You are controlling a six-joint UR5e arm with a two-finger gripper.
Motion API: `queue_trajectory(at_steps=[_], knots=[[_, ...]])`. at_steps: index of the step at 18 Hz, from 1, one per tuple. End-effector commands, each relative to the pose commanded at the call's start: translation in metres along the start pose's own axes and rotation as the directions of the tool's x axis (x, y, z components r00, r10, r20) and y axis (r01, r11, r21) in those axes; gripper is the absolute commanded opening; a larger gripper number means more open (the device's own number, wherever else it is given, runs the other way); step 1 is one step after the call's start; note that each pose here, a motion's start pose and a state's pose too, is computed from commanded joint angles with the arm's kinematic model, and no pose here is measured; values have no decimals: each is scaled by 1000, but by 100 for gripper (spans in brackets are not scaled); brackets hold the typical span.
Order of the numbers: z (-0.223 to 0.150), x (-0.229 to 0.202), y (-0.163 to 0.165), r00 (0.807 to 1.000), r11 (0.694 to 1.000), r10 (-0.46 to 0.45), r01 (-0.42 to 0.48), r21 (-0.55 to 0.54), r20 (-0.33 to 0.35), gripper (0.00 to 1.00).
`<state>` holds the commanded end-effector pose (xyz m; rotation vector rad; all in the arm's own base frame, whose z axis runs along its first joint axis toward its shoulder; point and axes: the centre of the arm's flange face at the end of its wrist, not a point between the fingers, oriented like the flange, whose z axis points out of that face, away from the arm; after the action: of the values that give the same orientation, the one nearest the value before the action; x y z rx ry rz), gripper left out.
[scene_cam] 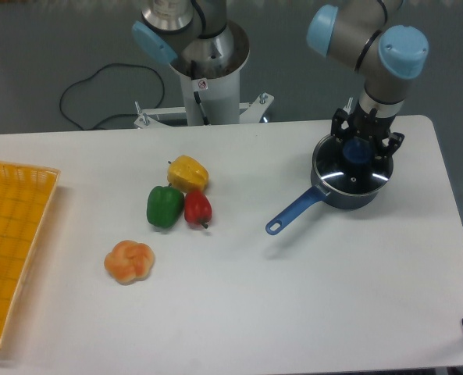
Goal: Open the lid
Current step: 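Lift the glass lid up off the saucepan by its knob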
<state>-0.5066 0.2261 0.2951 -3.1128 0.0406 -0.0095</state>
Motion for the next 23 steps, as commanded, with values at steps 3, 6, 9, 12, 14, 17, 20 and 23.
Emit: queue_trajectory(at_steps=[3, 6, 9, 12, 14, 17, 20, 23], knots=[[-7, -3, 0, 1000, 1000, 0, 0, 1, 15, 60], [-16, -10, 3, 1000, 1000, -5, 5, 3, 29, 60], [-26, -14, 1, 999, 1000, -2, 2, 5, 46, 60], [-33, -15, -3, 999, 1000, 4, -4, 1, 39, 60], [-38, -17, -2, 999, 1000, 1, -1, 0, 34, 60], [-45, -21, -4, 999, 1000, 2, -2, 0, 33, 60], [-53, -24, -6, 1000, 1000, 3, -3, -3, 10, 61], [-56, -25, -5, 1000, 1000, 2, -2, -4, 4, 60]])
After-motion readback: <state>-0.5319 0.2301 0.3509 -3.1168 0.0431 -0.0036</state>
